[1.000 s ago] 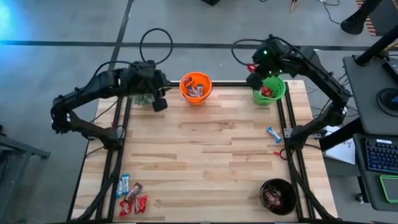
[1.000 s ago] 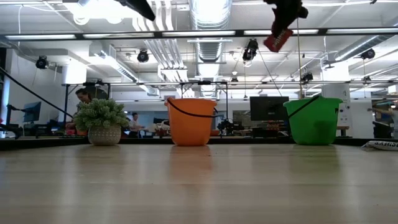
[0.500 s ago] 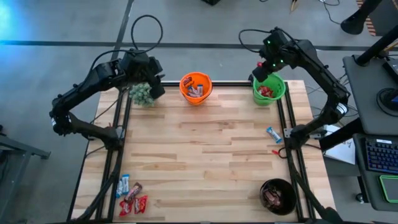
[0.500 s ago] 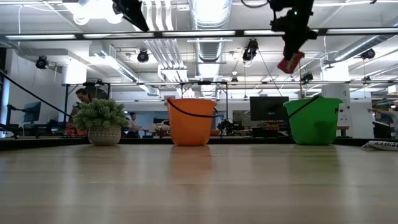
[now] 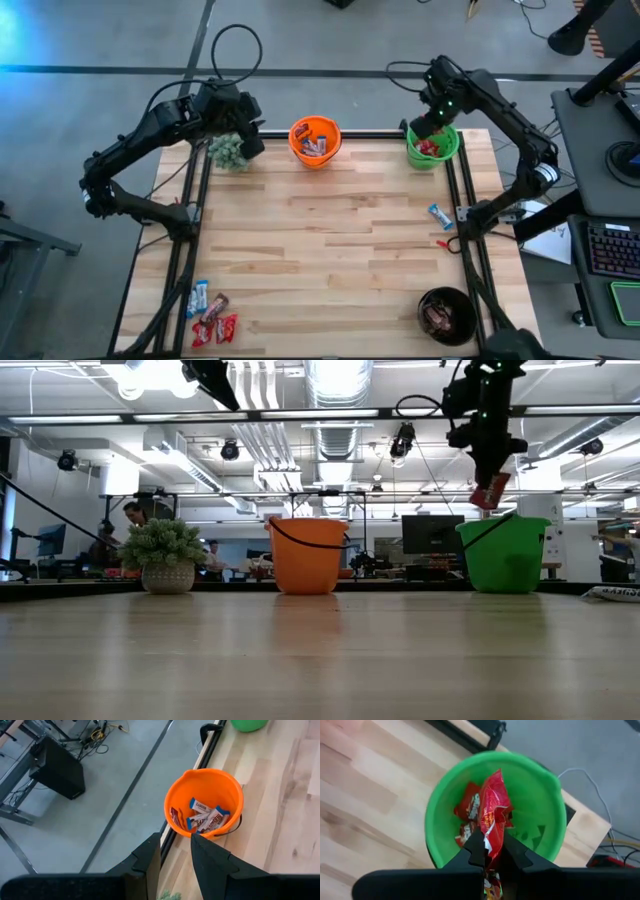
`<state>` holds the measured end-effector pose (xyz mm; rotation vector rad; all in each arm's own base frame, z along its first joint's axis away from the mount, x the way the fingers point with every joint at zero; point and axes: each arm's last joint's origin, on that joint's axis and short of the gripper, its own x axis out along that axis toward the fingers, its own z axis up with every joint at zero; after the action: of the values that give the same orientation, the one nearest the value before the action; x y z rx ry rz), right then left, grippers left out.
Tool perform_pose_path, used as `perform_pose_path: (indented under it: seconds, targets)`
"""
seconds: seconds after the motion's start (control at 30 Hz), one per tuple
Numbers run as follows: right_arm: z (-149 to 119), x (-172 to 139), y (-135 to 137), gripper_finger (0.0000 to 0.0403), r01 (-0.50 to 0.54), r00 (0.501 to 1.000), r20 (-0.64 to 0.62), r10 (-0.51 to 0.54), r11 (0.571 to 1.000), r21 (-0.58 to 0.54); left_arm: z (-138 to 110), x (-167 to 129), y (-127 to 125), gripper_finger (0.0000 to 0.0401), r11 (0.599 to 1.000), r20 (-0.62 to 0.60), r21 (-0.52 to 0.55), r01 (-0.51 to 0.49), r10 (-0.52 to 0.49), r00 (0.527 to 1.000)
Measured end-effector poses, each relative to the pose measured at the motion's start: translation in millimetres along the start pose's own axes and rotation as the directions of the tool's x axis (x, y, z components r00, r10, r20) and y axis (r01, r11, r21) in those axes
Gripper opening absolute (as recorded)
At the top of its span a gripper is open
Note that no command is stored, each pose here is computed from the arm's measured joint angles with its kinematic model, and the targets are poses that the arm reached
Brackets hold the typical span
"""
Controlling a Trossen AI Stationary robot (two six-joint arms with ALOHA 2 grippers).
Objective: Organize candy in baskets
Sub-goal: Put the red candy into the green bucket
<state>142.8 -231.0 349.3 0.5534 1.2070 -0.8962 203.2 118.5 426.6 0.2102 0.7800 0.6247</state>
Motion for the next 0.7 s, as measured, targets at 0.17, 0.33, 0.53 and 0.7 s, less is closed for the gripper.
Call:
perform_pose_path:
  seconds: [0.17, 0.33, 0.53, 0.7]
  targets:
    - [-4.9, 12.2, 1.2, 0.0013, -0.003, 0.999, -0.048, 0.002, 1.0, -0.004, 0.0, 0.0, 0.0, 0.0091, 1.0, 0.0, -0.001, 0.0, 0.0, 1.0]
    - [-6.2, 16.0, 1.6, 0.0013, -0.003, 0.998, -0.059, 0.003, 1.0, -0.004, 0.0, 0.0, 0.0, 0.0091, 1.0, 0.0, -0.003, 0.0, 0.0, 1.0]
    - [-6.1, 16.0, 1.6, 0.0027, -0.004, 0.998, -0.058, 0.003, 1.0, -0.016, -0.1, 0.0, 0.0, 0.0091, 1.0, -0.001, -0.002, 0.0, 0.0, 1.0]
    - [-6.2, 16.0, 1.5, 0.0071, -0.003, 0.998, -0.059, 0.002, 1.0, -0.015, -0.1, 0.0, 0.0, 0.0091, 1.0, -0.001, 0.0, 0.0, 0.0, 1.0]
